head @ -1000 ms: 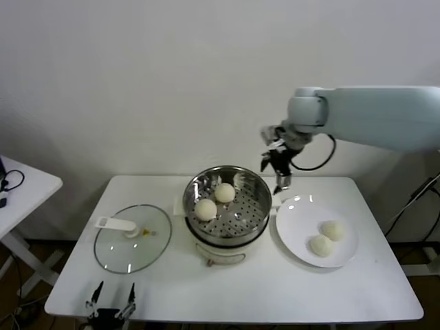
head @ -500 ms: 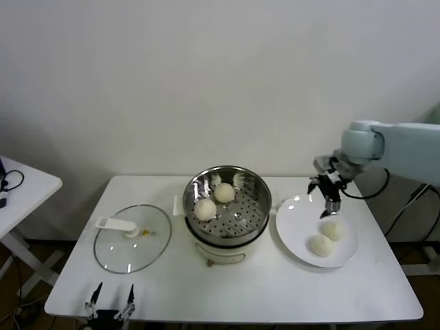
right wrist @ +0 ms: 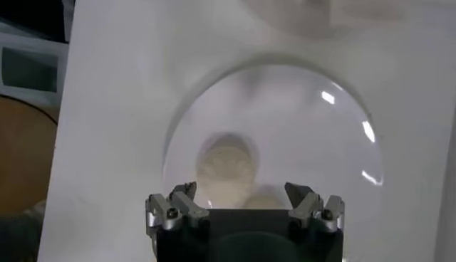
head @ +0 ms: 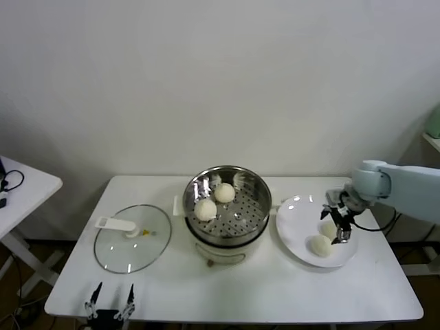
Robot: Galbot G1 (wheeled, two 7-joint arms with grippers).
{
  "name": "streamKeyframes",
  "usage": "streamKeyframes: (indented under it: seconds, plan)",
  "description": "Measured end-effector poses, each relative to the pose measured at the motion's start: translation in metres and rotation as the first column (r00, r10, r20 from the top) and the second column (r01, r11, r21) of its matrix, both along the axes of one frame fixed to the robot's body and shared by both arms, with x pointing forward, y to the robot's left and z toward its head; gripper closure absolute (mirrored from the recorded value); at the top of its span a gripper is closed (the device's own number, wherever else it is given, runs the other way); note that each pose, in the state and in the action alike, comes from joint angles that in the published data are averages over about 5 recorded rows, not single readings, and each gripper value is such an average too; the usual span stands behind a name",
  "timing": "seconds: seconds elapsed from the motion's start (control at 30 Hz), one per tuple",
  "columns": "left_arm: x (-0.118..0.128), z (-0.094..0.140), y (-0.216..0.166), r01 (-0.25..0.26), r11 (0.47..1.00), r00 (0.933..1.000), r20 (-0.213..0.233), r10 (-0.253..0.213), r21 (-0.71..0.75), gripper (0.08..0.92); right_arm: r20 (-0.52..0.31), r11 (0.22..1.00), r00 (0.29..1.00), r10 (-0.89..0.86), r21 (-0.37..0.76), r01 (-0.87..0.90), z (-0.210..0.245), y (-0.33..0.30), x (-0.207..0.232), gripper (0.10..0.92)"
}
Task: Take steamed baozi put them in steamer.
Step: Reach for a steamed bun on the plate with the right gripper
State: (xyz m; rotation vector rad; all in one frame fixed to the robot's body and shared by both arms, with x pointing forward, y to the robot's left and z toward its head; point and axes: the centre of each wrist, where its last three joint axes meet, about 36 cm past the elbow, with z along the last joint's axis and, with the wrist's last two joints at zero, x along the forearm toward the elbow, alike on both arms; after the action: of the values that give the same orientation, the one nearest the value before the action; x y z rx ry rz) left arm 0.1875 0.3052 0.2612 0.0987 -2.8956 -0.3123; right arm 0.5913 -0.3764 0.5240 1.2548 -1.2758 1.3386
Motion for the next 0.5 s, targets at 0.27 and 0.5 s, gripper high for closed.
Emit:
streamKeyframes:
  seconds: [0.27,0.5]
  plan:
    - [-0.001,-0.001,0.000,0.000,1.000,1.0000,-0.001,0.000,0.001,0.177,0.001,1.000,1.000,-0.016,0.007,0.016,-0.028,-0.002,-0.005,0.200]
    - [-0.001,-0.002,0.000,0.000,1.000,1.0000,-0.004,0.000,0.000,0.177,0.006,0.999,1.000,-0.027,0.017,0.027,-0.045,-0.002,-0.006,0.200]
